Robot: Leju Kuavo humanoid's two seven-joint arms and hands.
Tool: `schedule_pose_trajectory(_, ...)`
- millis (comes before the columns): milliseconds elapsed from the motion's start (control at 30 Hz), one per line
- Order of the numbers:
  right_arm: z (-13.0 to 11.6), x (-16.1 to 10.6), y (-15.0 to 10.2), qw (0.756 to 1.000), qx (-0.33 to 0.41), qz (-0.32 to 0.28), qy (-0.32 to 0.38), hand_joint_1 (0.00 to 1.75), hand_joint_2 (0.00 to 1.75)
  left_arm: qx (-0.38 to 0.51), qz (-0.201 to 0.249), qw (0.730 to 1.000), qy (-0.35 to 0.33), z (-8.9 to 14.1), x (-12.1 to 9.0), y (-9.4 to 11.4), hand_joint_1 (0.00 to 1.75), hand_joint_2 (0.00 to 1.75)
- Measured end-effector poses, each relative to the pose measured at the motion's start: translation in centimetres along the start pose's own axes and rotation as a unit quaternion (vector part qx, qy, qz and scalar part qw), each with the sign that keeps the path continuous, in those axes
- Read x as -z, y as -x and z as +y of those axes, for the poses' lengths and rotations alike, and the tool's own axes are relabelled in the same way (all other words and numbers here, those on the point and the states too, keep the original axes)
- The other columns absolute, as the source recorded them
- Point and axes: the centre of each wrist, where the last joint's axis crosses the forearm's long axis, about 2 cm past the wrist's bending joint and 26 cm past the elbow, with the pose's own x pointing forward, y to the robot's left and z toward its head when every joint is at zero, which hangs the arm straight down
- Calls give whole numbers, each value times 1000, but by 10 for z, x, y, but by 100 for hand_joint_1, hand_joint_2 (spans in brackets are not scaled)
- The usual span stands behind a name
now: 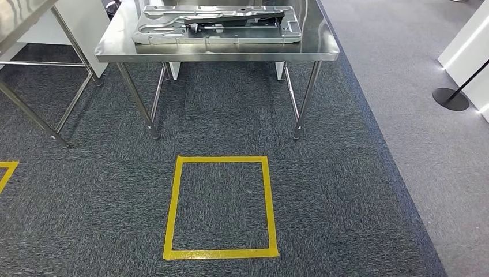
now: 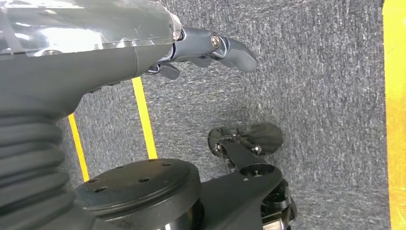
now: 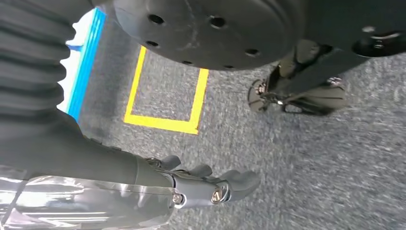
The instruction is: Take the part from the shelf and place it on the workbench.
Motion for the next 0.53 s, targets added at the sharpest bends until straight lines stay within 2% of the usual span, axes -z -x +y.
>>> schedule_pose_trajectory(67,0,0,0,1000,-3,-3,0,0,175,3,-1,1000,0,0,0,0,0,175)
schedule_pose_trajectory(133,1,0,-1,1000,-4,-8,-1,0,87,6,-1,1000,1,0,0,-1,0,87)
schedule_pose_trajectory(200,3,0,-1,1000,-5,-17,-5,0,0,7,-2,1000,0,0,0,0,0,87)
schedule_pose_trajectory(267,6,-1,0,1000,-10,-23,-10,0,87,7,-5,1000,-8,1,0,0,0,175)
schedule_pose_trajectory(333,9,-1,0,999,-18,-26,-12,0,175,9,-9,1000,-20,1,0,1,0,175)
schedule_pose_trajectory(533,16,-2,-5,999,-34,-31,-24,0,175,18,13,999,-39,2,0,2,0,175)
